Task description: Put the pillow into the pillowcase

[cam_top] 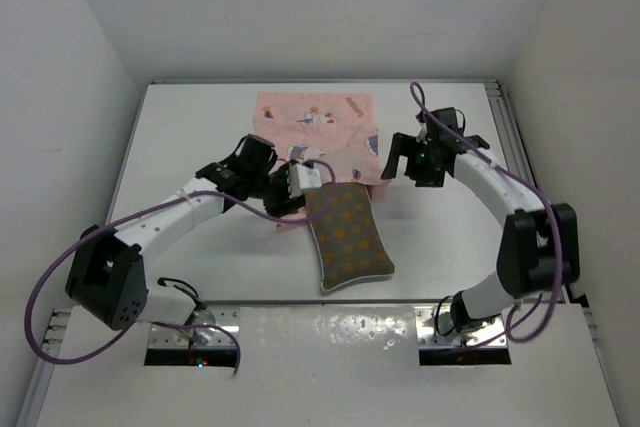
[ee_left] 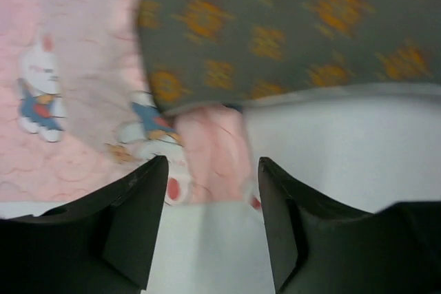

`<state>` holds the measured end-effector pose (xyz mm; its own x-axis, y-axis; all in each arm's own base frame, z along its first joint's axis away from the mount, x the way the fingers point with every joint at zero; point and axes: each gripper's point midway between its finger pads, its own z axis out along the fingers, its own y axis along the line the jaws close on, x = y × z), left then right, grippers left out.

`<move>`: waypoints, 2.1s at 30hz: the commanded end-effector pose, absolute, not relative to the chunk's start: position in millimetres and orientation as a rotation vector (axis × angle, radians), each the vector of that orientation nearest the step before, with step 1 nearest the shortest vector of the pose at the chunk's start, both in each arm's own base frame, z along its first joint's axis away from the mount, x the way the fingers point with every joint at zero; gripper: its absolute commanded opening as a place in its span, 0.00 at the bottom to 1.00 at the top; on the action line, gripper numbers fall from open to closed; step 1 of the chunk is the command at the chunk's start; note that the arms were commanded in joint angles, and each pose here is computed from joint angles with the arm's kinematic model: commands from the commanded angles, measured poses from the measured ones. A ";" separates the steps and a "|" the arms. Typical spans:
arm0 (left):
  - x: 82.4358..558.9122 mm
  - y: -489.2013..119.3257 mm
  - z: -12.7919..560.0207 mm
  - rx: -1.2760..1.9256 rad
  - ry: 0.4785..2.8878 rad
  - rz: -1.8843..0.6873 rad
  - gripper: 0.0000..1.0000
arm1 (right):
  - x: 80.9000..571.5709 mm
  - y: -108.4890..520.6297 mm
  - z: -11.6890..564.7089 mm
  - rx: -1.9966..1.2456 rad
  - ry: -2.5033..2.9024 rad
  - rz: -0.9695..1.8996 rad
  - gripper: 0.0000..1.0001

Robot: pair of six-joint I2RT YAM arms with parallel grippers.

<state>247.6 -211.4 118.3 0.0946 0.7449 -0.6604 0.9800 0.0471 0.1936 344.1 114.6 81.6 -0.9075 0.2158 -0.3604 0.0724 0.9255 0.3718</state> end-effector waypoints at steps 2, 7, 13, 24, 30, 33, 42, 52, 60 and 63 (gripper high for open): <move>327.8 -257.6 169.5 1.329 1.669 -0.412 0.56 | 334.1 127.9 116.0 -0.025 2.464 0.396 0.93; 346.9 -285.7 151.2 1.350 1.634 -0.410 0.78 | 292.2 163.0 97.1 -0.083 2.405 0.560 0.48; 381.5 -291.3 139.5 1.300 1.604 -0.301 0.82 | 274.6 178.6 95.5 -0.127 2.318 0.571 0.77; 373.3 -307.3 98.3 1.410 1.659 -0.386 0.65 | 264.5 212.3 71.0 -0.234 2.404 0.618 0.99; 384.8 -314.8 113.9 1.351 1.659 -0.368 0.11 | 279.9 232.0 65.8 -0.261 2.409 0.618 0.99; 382.5 -314.9 121.6 1.356 1.660 -0.382 0.01 | 279.7 239.6 54.7 -0.261 2.435 0.659 0.99; 366.6 -309.9 123.1 1.387 1.673 -0.416 0.00 | 281.3 243.1 48.4 -0.205 2.438 0.738 0.00; 335.3 -318.8 164.3 1.498 1.648 -0.592 0.00 | 316.5 266.3 142.0 -0.263 2.124 0.863 0.00; 318.8 -317.1 198.7 1.449 1.678 -0.748 0.00 | 351.0 254.6 200.5 -0.126 1.869 0.847 0.00; 315.8 -321.0 214.0 1.396 1.682 -0.831 0.00 | 361.6 250.2 205.2 -0.029 1.828 0.895 0.00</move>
